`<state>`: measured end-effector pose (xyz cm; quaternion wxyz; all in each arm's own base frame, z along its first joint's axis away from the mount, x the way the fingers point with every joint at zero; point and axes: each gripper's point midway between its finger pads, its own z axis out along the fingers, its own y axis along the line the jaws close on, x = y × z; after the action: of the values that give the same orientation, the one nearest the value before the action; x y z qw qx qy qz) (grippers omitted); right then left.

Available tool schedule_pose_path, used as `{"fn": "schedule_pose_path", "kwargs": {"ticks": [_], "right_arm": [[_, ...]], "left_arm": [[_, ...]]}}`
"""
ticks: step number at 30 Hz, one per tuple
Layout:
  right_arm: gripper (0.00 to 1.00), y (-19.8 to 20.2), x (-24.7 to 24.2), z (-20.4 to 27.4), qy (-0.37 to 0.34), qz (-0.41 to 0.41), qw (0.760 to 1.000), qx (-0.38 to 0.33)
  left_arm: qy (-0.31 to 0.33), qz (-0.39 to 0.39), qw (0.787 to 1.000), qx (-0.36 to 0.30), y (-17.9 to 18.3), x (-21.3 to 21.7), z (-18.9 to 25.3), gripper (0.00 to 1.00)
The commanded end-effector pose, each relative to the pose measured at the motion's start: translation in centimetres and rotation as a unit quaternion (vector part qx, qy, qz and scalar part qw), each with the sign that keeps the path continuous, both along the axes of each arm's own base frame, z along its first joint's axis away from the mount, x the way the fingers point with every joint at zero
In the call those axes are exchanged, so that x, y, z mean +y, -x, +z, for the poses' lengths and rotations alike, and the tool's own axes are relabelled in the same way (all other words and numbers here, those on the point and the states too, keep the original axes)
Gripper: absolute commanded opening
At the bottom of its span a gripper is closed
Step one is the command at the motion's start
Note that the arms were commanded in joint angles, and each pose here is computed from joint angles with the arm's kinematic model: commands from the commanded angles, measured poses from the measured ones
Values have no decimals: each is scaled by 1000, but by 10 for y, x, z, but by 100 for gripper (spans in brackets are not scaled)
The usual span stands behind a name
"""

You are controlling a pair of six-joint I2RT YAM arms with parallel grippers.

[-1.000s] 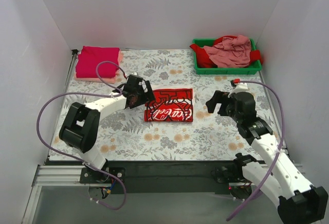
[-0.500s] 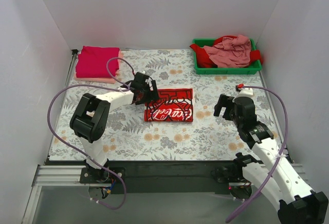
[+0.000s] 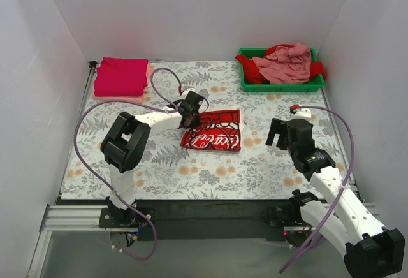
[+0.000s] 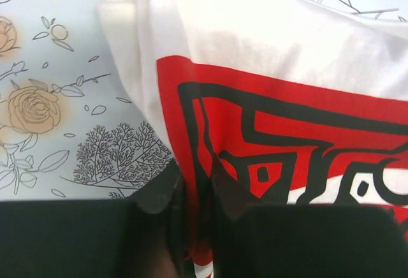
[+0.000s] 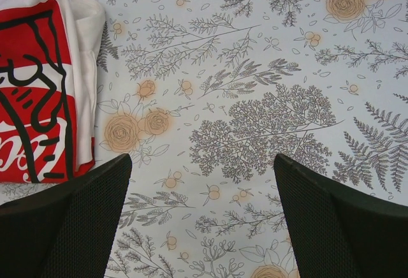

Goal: Fold and stack the t-shirts
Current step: Neatly place the folded tshirt to the corner

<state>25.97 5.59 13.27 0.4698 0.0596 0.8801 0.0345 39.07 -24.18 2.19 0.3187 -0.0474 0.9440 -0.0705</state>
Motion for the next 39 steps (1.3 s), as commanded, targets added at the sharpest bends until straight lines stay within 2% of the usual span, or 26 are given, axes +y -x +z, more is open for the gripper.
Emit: {"fn": "schedule_pose_path", "kwargs": {"ticks": [1, 8, 15, 19, 20, 23, 30, 39], "right_arm": [[98, -3, -10, 4, 12, -19, 1000, -16], [98, -1, -9, -1, 10, -16, 1000, -14], [98, -2, -5, -5, 9, -3, 1000, -12], [98, -2, -6, -8, 13, -2, 1000, -7], [98, -2, -7, -10, 14, -5, 1000, -5], [98, -2, -8, -14, 19, -7, 1000, 2], [98, -4, -12, -24, 34, -17, 999, 21], [98, -6, -13, -35, 47, -18, 998, 45]], "left_arm": [[-119, 27, 990, 69, 30, 45, -43, 2], [-221, 28, 975, -19, -17, 72, 0, 0], [-257, 10, 960, -113, -89, 103, 42, 0], [-286, -25, 941, -179, -129, 121, 73, 0], [-308, -48, 929, -197, -137, 123, 80, 0], [-326, -53, 911, -248, -167, 134, 113, 0], [-371, -54, 890, -259, -209, 173, 136, 0], [-397, -70, 869, -286, -234, 205, 177, 0]]}}
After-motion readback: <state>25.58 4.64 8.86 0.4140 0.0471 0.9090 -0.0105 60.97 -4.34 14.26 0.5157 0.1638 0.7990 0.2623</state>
